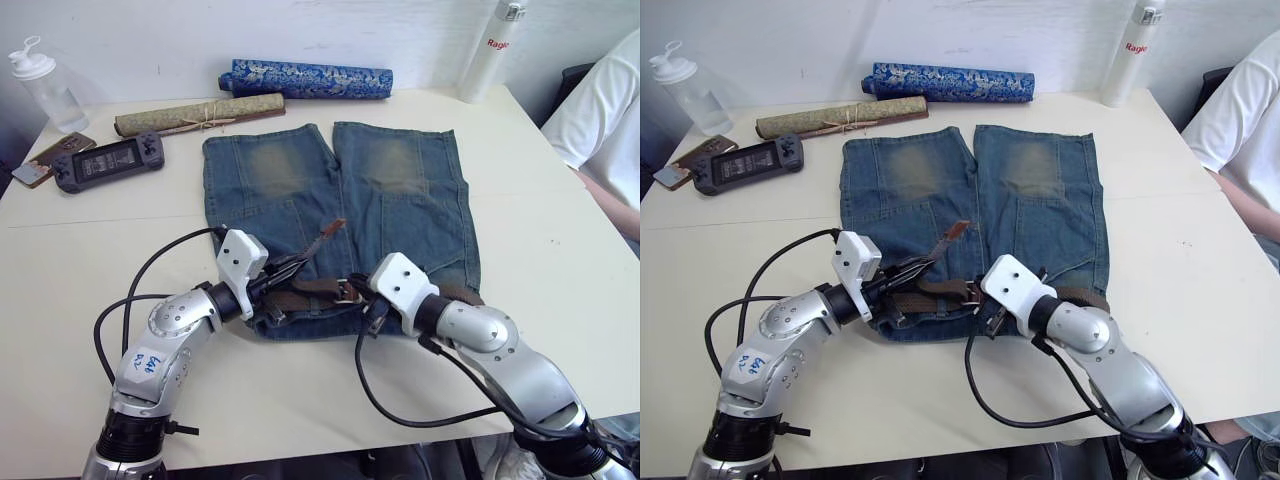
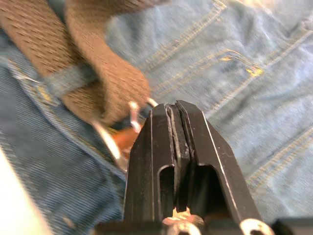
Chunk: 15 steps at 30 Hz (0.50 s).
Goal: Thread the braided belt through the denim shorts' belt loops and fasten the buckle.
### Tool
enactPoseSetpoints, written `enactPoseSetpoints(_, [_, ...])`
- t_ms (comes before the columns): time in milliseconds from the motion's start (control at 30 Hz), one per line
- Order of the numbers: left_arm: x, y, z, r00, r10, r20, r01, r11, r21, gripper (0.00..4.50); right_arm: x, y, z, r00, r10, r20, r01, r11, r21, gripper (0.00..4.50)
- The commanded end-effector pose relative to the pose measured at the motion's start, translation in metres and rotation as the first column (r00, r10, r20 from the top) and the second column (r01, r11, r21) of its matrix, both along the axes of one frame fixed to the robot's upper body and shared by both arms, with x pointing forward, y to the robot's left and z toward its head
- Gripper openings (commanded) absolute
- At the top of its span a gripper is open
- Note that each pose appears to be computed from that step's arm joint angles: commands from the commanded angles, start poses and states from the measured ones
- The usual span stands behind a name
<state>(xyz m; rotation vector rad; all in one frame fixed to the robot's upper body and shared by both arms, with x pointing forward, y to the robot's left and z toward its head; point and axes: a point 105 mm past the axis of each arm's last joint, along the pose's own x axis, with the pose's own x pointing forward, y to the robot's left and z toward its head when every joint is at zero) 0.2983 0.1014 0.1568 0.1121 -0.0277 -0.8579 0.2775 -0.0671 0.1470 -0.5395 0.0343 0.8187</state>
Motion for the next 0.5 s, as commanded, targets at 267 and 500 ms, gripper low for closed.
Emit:
enactPoseSetpoints(267, [0.0,0.002,0.012,0.999,-0.002,0.043,0.001,1.0,0.004,0.0,-0.008,0.005,-0.007,0.999,0.048,0.008,-0.047,0.995,-0.086,0.09])
enactPoseSetpoints(500, [0.003,-0.001,0.015,0.998,-0.017,0.057,0.016,1.0,0.015,0.0,-0.012,0.009,-0.023,0.995,0.096,0.001,-0.094,0.972,-0.215,0.09])
